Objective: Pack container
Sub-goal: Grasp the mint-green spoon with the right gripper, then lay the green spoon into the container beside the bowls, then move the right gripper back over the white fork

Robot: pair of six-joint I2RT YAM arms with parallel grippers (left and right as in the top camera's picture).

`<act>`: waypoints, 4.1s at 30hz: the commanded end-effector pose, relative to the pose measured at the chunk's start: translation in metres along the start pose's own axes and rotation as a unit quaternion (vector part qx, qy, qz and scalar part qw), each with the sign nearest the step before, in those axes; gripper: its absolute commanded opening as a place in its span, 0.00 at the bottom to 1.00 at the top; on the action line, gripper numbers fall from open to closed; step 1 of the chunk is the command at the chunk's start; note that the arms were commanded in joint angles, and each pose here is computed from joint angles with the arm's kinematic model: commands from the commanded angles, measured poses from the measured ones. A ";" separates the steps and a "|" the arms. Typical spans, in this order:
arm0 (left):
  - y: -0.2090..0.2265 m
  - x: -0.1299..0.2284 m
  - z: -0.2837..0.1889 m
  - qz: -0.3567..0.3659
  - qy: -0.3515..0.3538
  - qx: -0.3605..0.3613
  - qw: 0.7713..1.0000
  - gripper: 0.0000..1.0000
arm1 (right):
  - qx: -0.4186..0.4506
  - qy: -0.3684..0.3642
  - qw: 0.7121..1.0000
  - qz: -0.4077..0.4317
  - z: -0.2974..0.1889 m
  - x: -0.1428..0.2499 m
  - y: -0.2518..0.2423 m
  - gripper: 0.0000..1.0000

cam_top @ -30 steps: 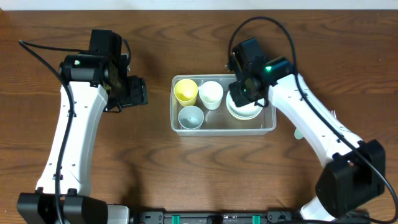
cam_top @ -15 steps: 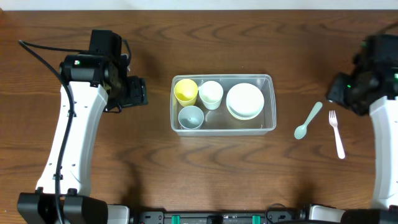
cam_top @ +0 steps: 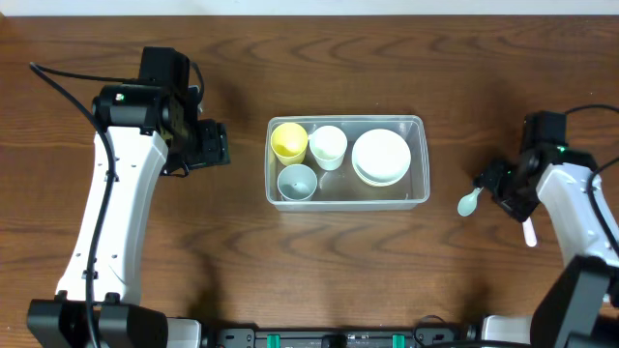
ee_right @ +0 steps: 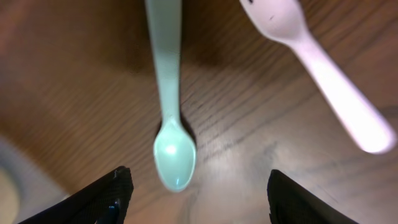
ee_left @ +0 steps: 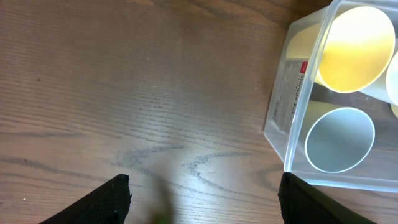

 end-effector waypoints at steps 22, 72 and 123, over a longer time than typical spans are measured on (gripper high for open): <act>0.001 0.000 0.001 -0.009 0.005 0.000 1.000 0.77 | 0.018 0.037 0.999 0.028 0.067 -0.012 0.005 0.42; 0.001 0.000 0.001 -0.009 0.005 0.000 1.000 0.77 | -0.133 -0.189 0.714 -0.661 -0.142 0.066 0.162 0.01; 0.001 0.000 0.001 -0.009 0.005 0.000 1.000 0.77 | 0.013 -0.112 0.971 -0.213 -0.119 -0.039 -0.030 0.90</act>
Point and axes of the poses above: each gripper's point midway between its finger pads, its own z axis out along the fingers, its own y axis along the line the jaws close on, x = y × z, the point moved 9 cm from there along -z, back along the fingers, and after that the axes turned 3 degrees about -z, right-handed, at the moved point
